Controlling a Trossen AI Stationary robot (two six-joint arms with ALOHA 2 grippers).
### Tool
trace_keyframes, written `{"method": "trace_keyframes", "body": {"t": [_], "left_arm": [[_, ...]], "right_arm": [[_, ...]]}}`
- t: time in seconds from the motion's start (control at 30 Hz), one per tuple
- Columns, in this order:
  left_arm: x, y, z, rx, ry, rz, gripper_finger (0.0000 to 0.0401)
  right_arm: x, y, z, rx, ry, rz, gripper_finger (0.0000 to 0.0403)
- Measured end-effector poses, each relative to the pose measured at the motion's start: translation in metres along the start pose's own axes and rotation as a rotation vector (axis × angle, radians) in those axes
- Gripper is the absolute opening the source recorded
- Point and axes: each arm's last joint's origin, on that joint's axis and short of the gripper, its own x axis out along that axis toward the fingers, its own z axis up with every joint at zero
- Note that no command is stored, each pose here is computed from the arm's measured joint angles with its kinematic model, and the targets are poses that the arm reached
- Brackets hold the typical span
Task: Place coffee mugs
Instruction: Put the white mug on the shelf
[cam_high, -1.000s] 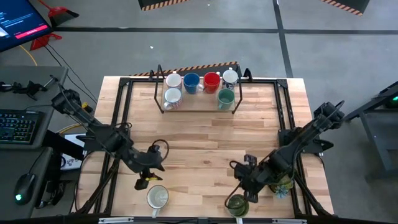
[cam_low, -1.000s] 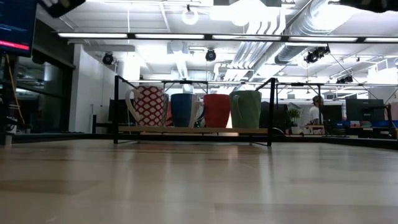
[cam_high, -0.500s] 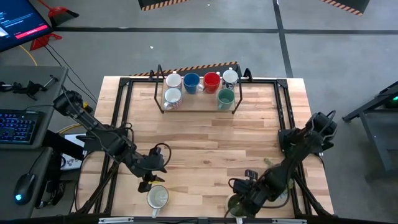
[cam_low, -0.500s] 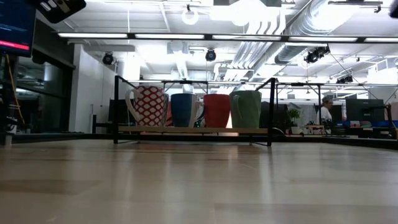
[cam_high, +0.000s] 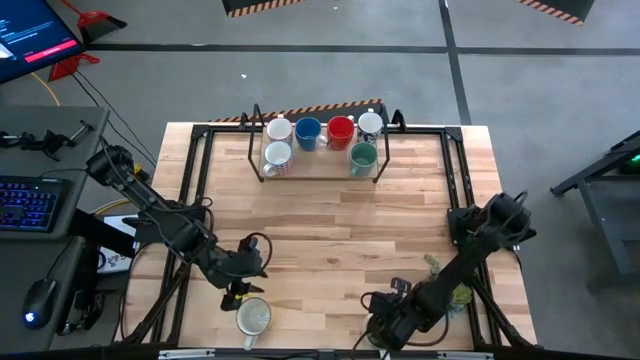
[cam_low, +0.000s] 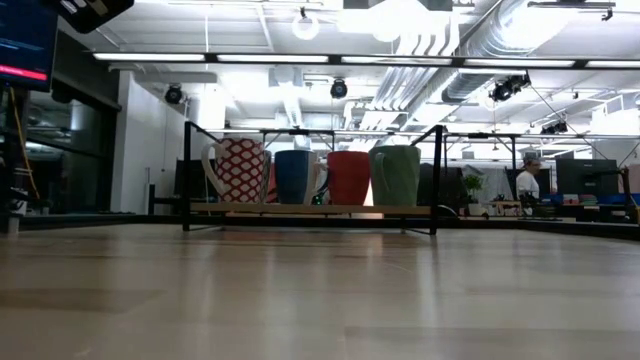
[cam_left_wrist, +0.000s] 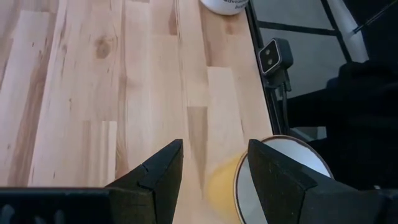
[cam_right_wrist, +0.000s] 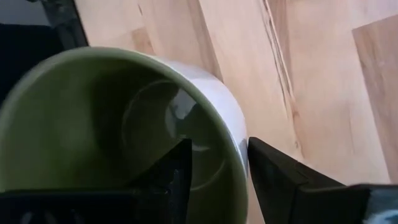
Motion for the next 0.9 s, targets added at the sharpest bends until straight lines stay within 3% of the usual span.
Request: {"method": "trace_keyframes", "body": {"t": [0.2,0.3,0.4,0.63,0.9], "left_arm": [[0.000,0.000,0.000,0.020,-0.006,0.008,0.0170],[0.000,0.001,0.001,0.042,-0.018,0.027,0.0170],[0.000,0.001,0.001,0.067,-0.025,0.039,0.0170],[0.000,0.002,0.001,0.130,-0.038,0.066,0.0170],[0.000,0.002,0.001,0.157,-0.039,0.077,0.0170]], "right_arm": [[0.010,-0.003,0.004,0.054,-0.032,-0.047,0.0118],[0.012,-0.008,0.007,0.114,-0.041,-0.061,0.0072],[0.013,-0.012,0.011,0.097,-0.070,-0.092,0.0015],[0.012,-0.030,0.039,0.044,-0.154,-0.184,0.0003],[-0.013,-0.052,0.099,-0.114,-0.266,-0.356,0.0001]]}}
